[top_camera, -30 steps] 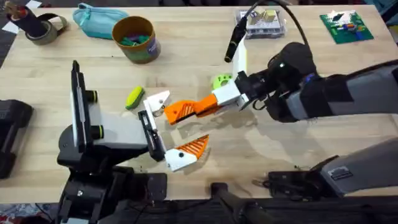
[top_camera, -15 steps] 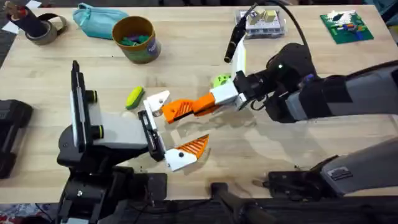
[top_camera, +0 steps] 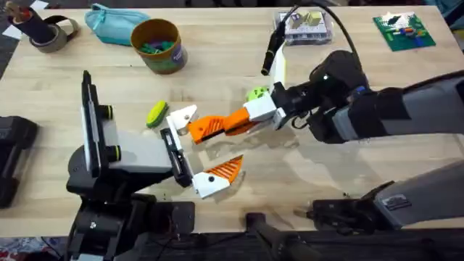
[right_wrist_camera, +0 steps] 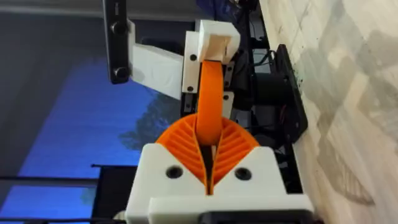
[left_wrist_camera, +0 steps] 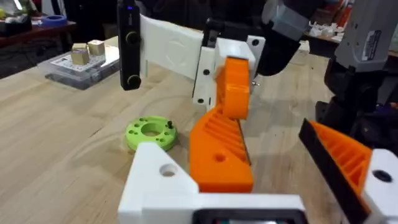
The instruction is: Pick up the gripper from the table and insert it into the empty holder that is missing its gripper. Then pick up a screw, insert it into the mounting hole, and use the screwdriver to tighten it. Finally, clean up the table by picking up the vegetable and placing it into the bucket.
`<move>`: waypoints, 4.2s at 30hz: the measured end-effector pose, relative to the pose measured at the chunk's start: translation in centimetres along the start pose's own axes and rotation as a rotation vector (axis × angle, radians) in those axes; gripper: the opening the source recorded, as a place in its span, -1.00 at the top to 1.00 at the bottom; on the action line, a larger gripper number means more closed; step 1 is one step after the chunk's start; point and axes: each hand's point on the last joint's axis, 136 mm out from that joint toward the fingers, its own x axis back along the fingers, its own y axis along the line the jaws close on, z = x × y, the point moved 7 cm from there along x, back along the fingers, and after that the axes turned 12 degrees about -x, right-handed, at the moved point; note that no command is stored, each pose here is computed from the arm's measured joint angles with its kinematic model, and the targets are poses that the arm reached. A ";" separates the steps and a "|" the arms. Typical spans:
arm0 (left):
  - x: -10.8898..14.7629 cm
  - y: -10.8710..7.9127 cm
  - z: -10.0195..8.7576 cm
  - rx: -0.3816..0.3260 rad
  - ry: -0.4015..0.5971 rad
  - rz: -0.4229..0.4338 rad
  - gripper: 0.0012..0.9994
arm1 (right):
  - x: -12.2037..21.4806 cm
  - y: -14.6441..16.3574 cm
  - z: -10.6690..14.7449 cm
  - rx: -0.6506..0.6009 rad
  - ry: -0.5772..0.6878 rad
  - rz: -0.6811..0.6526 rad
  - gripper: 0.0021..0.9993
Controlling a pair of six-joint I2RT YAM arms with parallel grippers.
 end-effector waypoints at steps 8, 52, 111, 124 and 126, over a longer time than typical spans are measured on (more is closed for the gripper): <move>0.0 0.0 0.0 0.000 0.000 0.000 -0.98 | 0.0 -0.1 -0.1 -0.022 -0.005 0.000 0.97; 0.0 0.3 0.0 -0.003 0.003 -0.028 -0.97 | -1.1 -0.3 -1.1 0.027 -0.113 -0.023 0.97; 0.0 0.3 0.0 0.008 0.003 -0.024 -0.98 | -2.5 -0.5 -2.9 -0.023 -0.110 -0.029 0.00; 0.0 0.1 0.0 0.008 0.001 -0.013 -0.97 | -2.6 -0.5 -2.9 -0.024 -0.114 -0.030 -0.99; 0.0 0.1 0.0 0.008 0.001 -0.013 -0.97 | -2.6 -0.5 -2.9 -0.024 -0.115 -0.030 -0.99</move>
